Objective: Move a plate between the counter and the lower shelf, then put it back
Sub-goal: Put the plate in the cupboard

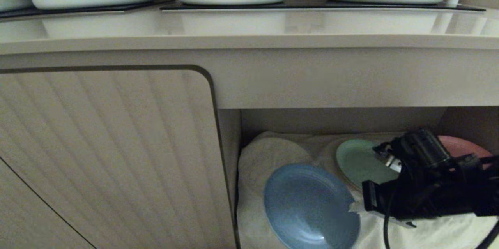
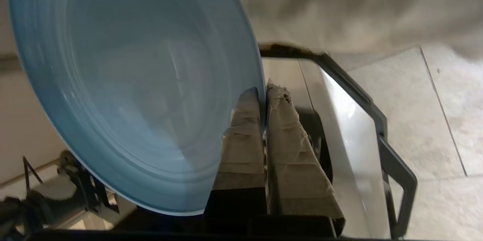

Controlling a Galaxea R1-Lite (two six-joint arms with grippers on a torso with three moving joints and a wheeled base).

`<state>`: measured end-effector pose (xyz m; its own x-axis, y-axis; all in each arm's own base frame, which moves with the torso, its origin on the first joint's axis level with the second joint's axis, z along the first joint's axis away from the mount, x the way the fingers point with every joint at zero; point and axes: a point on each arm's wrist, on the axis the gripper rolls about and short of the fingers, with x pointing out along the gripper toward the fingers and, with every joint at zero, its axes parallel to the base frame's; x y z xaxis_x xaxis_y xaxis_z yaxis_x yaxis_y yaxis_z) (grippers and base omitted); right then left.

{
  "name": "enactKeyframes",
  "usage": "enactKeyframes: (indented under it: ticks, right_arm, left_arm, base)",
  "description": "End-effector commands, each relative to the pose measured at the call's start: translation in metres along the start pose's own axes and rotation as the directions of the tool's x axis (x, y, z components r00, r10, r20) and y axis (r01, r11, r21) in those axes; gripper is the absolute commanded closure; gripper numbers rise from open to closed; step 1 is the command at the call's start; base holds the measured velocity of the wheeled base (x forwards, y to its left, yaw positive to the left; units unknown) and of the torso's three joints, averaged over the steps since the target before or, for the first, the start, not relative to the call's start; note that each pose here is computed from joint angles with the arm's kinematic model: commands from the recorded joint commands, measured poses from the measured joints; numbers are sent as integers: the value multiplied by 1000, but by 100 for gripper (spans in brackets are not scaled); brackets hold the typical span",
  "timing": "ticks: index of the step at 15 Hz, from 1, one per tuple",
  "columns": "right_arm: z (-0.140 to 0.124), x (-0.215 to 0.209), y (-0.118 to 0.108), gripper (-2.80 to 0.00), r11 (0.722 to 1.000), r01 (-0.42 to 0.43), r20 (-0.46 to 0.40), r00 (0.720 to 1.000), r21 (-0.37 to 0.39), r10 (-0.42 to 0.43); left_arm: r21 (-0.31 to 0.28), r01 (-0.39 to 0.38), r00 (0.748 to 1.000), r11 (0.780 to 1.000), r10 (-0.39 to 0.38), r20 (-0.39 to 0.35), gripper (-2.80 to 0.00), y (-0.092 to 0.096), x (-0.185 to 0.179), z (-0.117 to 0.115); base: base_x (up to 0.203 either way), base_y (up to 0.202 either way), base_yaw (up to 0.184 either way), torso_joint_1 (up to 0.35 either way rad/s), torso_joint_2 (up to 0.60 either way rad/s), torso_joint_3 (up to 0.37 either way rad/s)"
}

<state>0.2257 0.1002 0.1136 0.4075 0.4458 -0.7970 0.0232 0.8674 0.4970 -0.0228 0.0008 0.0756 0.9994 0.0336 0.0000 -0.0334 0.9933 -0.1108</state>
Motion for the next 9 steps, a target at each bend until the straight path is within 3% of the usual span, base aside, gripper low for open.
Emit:
enactKeyframes:
  ticks: [1, 9]
  right_arm:
    - [14, 17, 5, 0, 1000, 7, -13, 1000, 5, -7]
    - [55, 55, 19, 0, 997, 29, 34, 999, 67, -32]
  left_arm:
    - [-1, 0, 1000, 1000, 0, 1, 0, 0, 0, 0]
    - [-1, 0, 1000, 1000, 0, 0, 0, 0, 0, 0]
  base:
    - [0, 0, 0, 0, 0, 0]
    - [0, 0, 0, 0, 0, 0]
